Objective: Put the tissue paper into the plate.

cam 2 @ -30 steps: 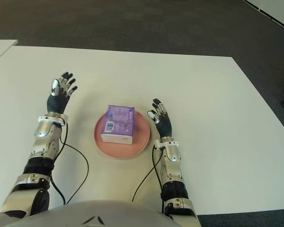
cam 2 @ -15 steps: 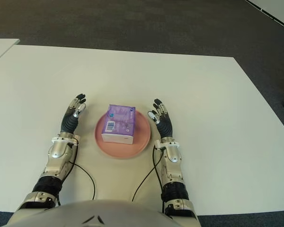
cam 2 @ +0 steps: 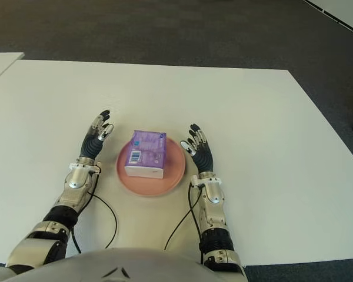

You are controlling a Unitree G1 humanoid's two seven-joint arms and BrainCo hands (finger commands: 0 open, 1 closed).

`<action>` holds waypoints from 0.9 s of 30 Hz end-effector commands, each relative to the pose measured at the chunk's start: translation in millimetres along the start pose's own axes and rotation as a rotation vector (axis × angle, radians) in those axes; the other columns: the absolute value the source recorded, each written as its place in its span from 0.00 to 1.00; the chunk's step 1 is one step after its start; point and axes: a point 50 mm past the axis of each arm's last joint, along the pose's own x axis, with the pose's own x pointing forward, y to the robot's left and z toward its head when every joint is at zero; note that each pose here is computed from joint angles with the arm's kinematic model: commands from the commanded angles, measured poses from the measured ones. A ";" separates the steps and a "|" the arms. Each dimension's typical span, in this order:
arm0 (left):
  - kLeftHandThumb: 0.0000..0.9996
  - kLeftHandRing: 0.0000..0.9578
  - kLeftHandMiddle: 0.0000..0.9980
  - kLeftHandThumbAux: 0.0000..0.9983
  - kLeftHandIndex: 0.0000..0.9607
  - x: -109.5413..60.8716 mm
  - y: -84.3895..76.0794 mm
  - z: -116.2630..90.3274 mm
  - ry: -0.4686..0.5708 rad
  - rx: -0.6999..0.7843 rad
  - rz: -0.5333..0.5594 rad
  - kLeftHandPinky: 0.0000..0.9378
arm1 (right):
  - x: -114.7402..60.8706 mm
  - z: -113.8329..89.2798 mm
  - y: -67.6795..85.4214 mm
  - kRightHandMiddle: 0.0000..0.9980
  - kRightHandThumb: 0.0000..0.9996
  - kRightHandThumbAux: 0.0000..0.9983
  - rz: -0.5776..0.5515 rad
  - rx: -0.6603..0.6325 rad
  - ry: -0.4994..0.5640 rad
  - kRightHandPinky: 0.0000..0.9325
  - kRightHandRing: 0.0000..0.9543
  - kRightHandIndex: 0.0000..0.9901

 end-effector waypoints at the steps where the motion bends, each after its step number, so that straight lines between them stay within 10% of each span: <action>1: 0.00 0.00 0.00 0.27 0.00 -43.3 -6.1 -34.3 0.157 0.045 -0.054 0.00 | -18.7 -24.8 -3.6 0.07 0.48 0.62 -0.044 0.028 0.140 0.02 0.02 0.08; 27: 0.00 0.00 0.00 0.28 0.00 -26.8 1.6 -28.9 0.114 -0.025 0.127 0.00 | -16.2 -22.7 -9.8 0.09 0.34 0.72 -0.117 0.099 0.074 0.05 0.03 0.15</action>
